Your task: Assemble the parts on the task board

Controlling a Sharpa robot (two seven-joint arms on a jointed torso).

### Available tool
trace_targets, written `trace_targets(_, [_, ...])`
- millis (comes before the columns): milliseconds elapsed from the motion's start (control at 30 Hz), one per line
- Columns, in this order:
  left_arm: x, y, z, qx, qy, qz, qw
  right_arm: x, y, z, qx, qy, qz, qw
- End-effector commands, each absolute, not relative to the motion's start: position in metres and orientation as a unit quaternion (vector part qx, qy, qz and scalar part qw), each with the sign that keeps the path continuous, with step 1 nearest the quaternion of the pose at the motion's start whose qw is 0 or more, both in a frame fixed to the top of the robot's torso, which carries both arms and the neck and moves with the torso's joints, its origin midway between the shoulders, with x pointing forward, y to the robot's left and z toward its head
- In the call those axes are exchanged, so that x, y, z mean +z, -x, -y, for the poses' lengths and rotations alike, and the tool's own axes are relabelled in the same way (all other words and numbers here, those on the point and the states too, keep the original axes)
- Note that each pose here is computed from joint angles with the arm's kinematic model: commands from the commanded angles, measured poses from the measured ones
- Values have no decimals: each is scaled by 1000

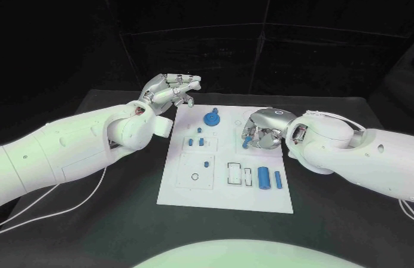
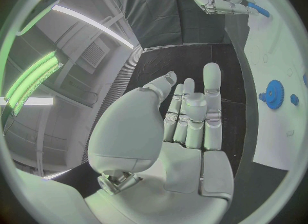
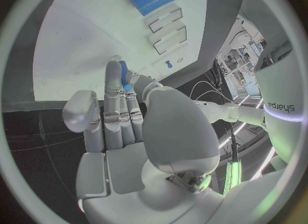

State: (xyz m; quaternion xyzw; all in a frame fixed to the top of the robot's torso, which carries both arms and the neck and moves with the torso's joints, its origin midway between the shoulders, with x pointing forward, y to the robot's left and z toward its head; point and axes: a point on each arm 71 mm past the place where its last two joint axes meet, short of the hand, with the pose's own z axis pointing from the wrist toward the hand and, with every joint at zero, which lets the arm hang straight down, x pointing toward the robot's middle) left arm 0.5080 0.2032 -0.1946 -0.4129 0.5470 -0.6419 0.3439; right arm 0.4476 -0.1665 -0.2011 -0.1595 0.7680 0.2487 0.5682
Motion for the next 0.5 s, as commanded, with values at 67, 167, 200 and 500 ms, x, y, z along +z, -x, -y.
trace_targets(67, [-193,-508,-203,-647,411,-545,341,-187,-440,163,280,143,-741,594])
trace_targets(167, [-193,-508,-202,-647,411,-545,341,-181,-433,156,296,143,-734,594])
trace_targets(200, [-193,-508,-202,-647,411,-545,341,-181,-432,155,300,143,-733,594])
trace_targets(500, [-193,-508,-199,-649,410,-545,338,-177,-420,101,371,174,-714,567])
